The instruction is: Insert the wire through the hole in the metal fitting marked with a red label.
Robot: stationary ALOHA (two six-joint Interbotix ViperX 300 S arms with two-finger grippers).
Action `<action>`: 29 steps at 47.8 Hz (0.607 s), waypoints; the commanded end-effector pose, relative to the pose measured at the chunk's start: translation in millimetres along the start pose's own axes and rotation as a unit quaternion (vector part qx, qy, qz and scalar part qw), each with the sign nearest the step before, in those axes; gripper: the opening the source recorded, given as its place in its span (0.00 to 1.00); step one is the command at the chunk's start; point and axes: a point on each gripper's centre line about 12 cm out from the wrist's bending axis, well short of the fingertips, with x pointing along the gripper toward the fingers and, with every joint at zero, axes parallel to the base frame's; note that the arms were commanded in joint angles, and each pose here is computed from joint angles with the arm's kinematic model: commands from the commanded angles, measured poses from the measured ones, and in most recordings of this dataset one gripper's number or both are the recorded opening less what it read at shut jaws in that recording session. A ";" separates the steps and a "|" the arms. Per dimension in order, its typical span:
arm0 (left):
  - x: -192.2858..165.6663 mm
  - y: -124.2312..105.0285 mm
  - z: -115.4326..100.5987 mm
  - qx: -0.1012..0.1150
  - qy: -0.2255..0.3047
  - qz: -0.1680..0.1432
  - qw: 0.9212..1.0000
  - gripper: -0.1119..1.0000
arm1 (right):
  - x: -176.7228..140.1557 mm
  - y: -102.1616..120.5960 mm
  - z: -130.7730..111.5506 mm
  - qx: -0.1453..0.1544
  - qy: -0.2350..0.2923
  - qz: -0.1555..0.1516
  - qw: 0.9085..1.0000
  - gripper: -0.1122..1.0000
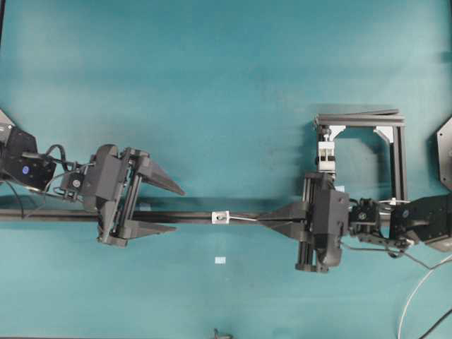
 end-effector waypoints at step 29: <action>11.7 4.8 16.7 -0.004 -0.013 0.008 1.000 0.61 | 15.4 7.3 19.9 -0.001 -0.030 0.007 1.000 0.09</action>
